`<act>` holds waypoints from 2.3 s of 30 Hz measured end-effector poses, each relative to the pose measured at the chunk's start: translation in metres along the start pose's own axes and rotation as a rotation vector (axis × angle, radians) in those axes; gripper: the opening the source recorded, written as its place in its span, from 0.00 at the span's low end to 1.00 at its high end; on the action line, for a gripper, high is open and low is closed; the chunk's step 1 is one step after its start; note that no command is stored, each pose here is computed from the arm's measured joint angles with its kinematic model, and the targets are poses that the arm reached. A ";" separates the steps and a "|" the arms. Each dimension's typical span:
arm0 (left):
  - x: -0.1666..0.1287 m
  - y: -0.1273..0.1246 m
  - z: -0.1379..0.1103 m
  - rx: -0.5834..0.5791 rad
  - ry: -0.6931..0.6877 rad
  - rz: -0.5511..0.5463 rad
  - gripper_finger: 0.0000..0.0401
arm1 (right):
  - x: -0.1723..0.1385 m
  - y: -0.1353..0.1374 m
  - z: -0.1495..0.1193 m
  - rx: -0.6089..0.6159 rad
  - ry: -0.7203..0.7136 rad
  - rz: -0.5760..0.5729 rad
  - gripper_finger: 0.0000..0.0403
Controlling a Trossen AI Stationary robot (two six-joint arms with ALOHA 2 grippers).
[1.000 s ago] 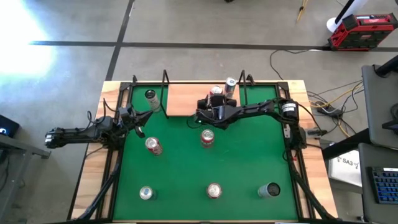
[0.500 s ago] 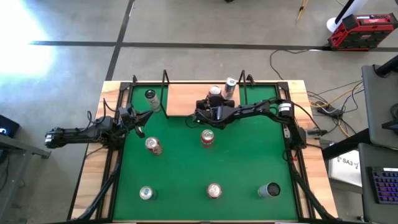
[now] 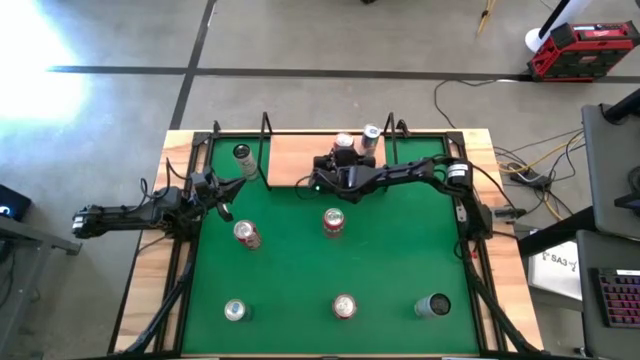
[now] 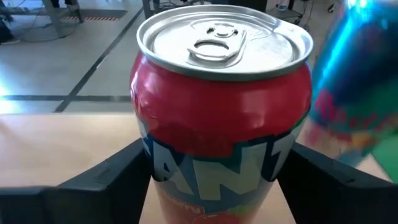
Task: Place canned beverage on shelf
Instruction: Put the right red soda can on the shelf, then put the bottom white-yellow soda can on the shelf
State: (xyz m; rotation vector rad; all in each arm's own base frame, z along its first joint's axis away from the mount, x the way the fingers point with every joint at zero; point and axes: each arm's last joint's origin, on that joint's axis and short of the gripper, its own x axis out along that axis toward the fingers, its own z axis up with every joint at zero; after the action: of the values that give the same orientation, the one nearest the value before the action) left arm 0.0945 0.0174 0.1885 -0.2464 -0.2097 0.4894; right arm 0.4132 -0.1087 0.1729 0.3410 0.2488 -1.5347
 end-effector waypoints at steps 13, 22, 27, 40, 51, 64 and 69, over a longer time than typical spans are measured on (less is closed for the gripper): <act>0.000 0.000 0.000 0.000 0.000 0.000 0.00 | 0.020 -0.002 0.013 -0.020 0.055 -0.007 0.75; 0.000 0.000 0.000 0.000 0.000 -0.001 0.00 | 0.026 -0.004 0.015 -0.010 0.063 -0.014 0.77; 0.000 0.000 0.000 0.001 0.000 0.000 0.00 | 0.028 -0.003 0.017 0.003 0.069 -0.009 0.77; 0.000 0.000 0.000 0.000 0.000 0.000 0.00 | 0.032 -0.005 0.018 0.012 0.069 -0.016 0.80; 0.000 0.000 0.000 0.000 0.000 0.000 0.00 | 0.032 -0.005 0.019 0.013 0.061 -0.019 0.92; 0.000 0.000 0.000 0.001 0.000 0.000 0.00 | -0.025 -0.006 0.020 -0.024 0.135 0.004 0.96; 0.000 0.000 0.000 0.000 0.001 0.000 0.00 | -0.057 -0.018 0.026 0.002 0.329 -0.045 0.96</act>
State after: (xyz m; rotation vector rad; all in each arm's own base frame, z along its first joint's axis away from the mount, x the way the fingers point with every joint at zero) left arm 0.0945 0.0174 0.1884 -0.2463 -0.2090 0.4892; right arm 0.3923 -0.0653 0.2170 0.5939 0.5151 -1.5187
